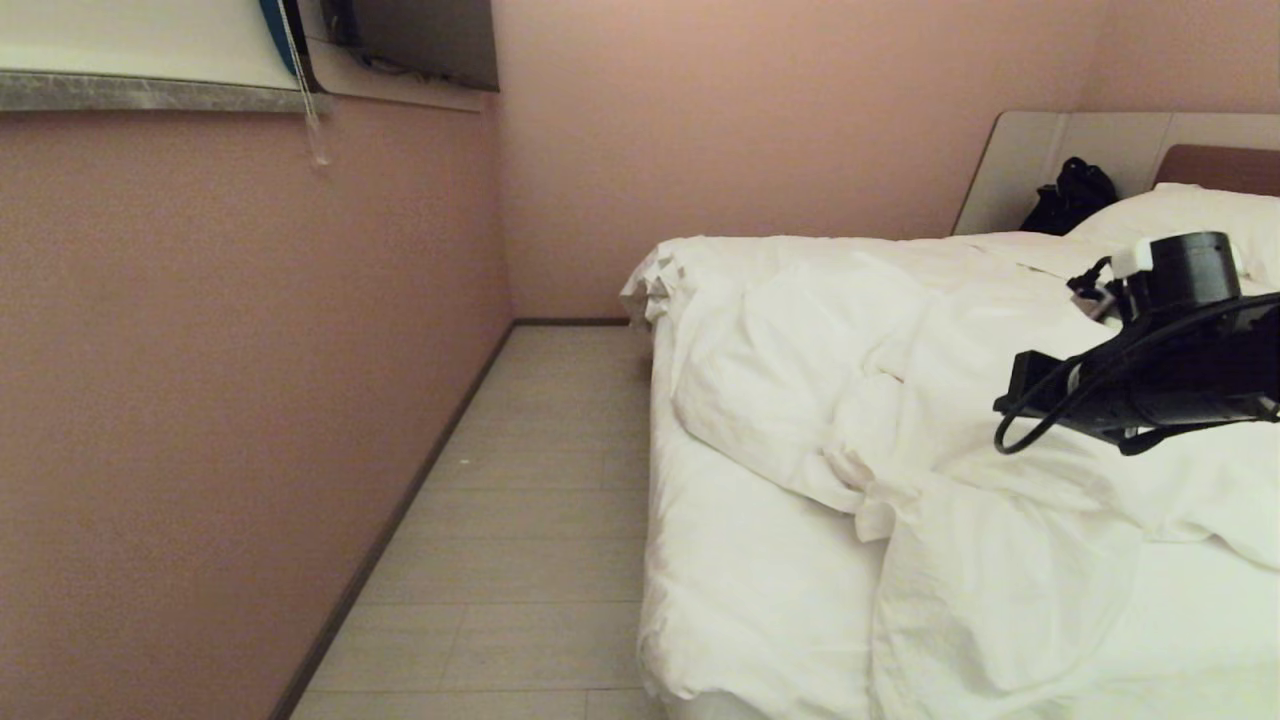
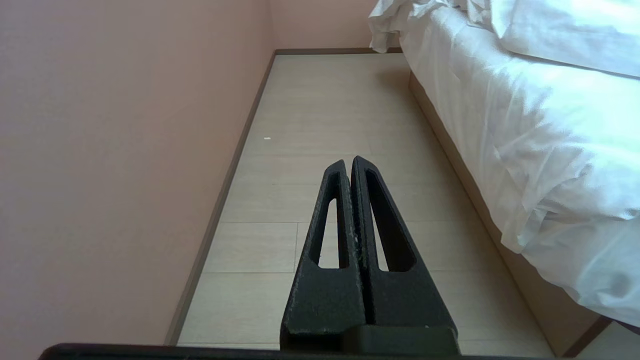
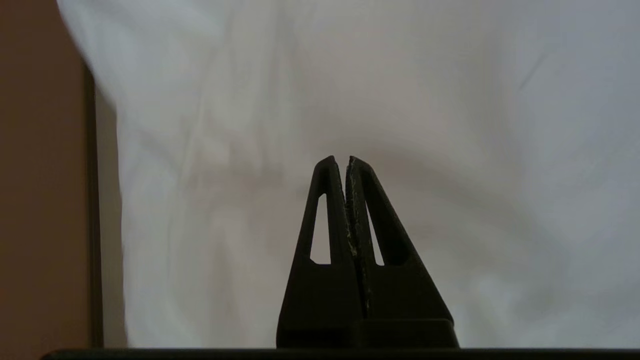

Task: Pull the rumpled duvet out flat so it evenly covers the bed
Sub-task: Hold the folded corner of the quilt

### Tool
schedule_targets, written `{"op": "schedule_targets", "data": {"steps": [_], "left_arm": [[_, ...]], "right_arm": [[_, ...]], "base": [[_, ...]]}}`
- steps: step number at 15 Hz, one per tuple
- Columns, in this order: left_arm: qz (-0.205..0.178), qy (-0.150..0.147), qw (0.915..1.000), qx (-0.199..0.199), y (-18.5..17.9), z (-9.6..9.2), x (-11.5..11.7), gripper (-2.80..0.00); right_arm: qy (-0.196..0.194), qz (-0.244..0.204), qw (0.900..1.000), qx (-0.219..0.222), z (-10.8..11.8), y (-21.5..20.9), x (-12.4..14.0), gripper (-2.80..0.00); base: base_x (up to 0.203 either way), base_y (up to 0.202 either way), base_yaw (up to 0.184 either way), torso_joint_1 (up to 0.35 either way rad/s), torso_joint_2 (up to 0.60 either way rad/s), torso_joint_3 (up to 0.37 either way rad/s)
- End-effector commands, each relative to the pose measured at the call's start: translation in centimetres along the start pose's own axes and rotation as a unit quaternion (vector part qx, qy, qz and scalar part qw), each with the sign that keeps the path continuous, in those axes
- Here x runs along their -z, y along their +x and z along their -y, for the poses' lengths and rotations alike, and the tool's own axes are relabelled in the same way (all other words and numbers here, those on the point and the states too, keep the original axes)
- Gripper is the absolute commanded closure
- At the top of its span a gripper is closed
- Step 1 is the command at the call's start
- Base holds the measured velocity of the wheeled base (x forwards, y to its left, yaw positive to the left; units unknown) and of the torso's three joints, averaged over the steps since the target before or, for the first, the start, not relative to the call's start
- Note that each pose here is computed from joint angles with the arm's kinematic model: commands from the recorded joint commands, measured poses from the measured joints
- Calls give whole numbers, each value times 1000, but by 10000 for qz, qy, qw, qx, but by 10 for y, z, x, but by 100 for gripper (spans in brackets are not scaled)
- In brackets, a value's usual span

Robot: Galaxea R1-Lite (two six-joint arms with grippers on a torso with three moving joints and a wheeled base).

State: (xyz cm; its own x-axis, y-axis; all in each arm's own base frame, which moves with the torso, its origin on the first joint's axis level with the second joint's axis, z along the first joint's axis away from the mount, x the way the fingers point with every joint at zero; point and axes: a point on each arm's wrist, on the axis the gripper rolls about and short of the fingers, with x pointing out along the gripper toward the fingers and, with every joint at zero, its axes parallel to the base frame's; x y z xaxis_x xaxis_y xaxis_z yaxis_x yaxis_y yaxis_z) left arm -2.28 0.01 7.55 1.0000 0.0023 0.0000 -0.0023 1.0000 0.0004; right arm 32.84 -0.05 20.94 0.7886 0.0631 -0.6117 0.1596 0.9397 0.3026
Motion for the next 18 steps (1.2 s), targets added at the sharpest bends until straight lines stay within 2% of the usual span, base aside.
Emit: {"op": "schedule_targets", "data": {"steps": [1, 3, 6, 7, 12, 18], "left_arm": [[0, -2, 10000, -4, 0, 0, 0, 0], [0, -2, 10000, -4, 0, 0, 0, 0], [0, -2, 10000, -4, 0, 0, 0, 0], [0, -2, 10000, -4, 0, 0, 0, 0], [0, -2, 10000, -4, 0, 0, 0, 0], [0, -2, 10000, -4, 0, 0, 0, 0]], "right_arm": [[107, -967, 9949, 262, 2, -23, 33, 0], [425, -1168, 9917, 335, 6, -29, 48, 0], [652, -1373, 9877, 370, 9, -18, 54, 0], [773, -1448, 9860, 297, 10, -17, 54, -280], [988, -1426, 9839, 417, 18, -30, 54, -280], [1257, -1549, 9752, 961, 52, -10, 52, -280]], "base": [[0, 0, 0, 0, 0, 0], [0, 0, 0, 0, 0, 0], [0, 0, 0, 0, 0, 0], [0, 0, 0, 0, 0, 0], [0, 0, 0, 0, 0, 0], [0, 0, 0, 0, 0, 0]]}}
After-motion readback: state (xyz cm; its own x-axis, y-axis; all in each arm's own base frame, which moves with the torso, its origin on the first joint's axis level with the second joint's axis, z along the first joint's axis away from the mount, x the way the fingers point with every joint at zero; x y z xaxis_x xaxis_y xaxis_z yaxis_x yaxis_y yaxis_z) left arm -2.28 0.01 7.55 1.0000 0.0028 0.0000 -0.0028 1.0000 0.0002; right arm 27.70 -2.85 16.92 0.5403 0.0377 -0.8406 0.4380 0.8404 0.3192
